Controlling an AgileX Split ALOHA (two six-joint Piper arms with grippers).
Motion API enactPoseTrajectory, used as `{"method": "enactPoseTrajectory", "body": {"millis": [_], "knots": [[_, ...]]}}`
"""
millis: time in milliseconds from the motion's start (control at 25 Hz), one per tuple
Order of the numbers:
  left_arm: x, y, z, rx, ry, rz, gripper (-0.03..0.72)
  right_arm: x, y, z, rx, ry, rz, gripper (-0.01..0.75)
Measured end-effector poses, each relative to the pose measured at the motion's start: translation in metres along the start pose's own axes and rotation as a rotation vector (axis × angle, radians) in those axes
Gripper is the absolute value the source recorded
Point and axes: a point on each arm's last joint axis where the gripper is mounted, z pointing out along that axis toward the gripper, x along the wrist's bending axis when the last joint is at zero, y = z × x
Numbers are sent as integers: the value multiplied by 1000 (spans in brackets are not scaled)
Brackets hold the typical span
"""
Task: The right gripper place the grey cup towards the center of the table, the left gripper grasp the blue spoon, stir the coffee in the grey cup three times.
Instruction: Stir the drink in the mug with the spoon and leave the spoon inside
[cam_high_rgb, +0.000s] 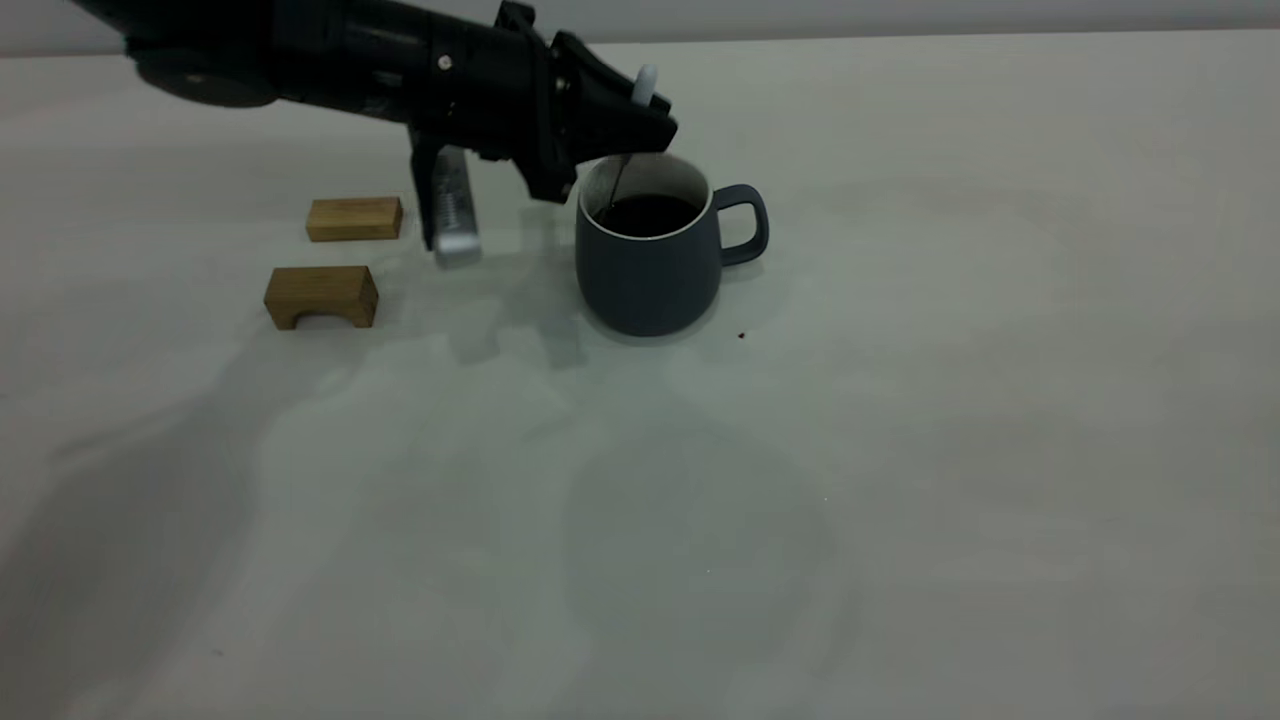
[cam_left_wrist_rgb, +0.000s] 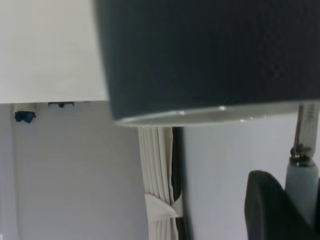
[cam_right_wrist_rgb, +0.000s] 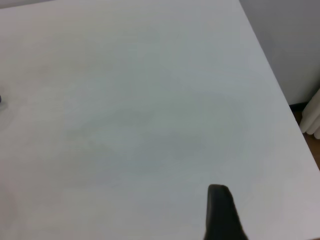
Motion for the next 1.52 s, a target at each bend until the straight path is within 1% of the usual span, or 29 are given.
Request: {"method": "enactPoseTrajectory", "body": {"millis": [120,320,520,760,1000,1200,1360,1520], "knots": [[0,-5,9,11,8,24,126,0,0,0,0,0,0,510],[15,-10,27,17,59,17,126,0,0,0,0,0,0,510],[25,-18,33,69,114,15,126,0,0,0,0,0,0,510],[24,-18,28,99,132,15,126,0,0,0,0,0,0,510],[16,-10,15,99,144,14,126,0,0,0,0,0,0,510],[7,-3,3,90,126,-25,126,0,0,0,0,0,0,510],[0,-1,2,76,59,-57,126,0,0,0,0,0,0,510],[-2,0,3,63,38,-63,126,0,0,0,0,0,0,510]]}}
